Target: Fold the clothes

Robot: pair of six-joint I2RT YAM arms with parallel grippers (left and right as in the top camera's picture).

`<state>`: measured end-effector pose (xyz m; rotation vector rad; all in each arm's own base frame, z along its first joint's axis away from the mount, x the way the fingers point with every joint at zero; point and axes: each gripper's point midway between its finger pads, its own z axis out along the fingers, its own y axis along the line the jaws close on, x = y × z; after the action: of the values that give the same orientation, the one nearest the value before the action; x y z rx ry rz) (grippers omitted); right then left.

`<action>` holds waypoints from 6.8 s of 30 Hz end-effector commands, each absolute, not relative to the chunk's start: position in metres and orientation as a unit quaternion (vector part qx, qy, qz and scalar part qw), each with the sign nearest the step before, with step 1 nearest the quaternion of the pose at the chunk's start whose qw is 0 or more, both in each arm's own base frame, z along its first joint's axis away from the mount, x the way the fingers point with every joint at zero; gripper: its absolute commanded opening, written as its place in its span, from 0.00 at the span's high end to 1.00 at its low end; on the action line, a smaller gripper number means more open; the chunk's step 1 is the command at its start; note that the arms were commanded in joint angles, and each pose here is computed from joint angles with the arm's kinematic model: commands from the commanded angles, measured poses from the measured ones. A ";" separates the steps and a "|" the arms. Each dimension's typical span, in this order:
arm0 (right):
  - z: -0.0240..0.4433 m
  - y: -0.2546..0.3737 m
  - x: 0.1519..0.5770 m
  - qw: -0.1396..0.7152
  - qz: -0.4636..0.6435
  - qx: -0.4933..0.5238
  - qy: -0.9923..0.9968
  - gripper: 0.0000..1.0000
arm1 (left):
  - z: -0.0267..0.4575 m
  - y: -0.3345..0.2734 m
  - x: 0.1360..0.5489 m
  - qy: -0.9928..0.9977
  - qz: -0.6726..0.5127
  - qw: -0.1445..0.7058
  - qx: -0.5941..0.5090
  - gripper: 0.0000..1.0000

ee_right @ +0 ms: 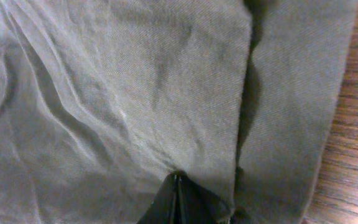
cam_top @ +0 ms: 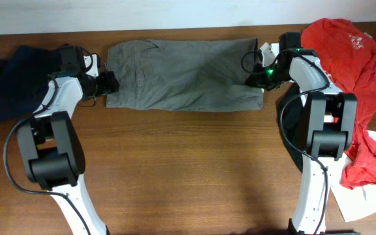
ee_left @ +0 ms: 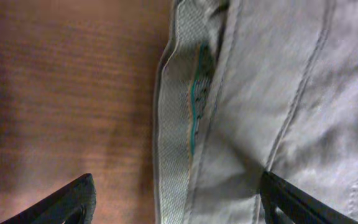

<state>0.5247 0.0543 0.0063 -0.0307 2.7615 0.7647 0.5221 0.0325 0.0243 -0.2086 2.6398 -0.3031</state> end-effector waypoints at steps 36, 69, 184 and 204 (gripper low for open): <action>-0.016 0.050 0.514 0.104 0.248 0.002 0.963 0.96 | -0.033 0.006 0.528 0.958 -0.187 0.209 -0.065 0.99; -0.019 0.087 0.479 0.035 0.258 -0.031 0.965 0.96 | 0.161 -0.112 0.517 0.928 -0.157 0.330 0.078 0.99; 0.170 -0.024 0.500 0.191 0.273 0.037 0.942 0.80 | 0.144 -0.093 0.543 0.904 0.159 0.308 0.251 0.24; 0.169 -0.023 0.496 0.182 0.275 0.040 0.943 0.80 | 0.063 -0.222 0.417 0.807 0.011 0.114 0.579 0.23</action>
<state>0.4986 -0.0243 0.1600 0.1331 2.6710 0.7959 0.4250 -0.2213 0.0942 1.5797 2.3571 0.0493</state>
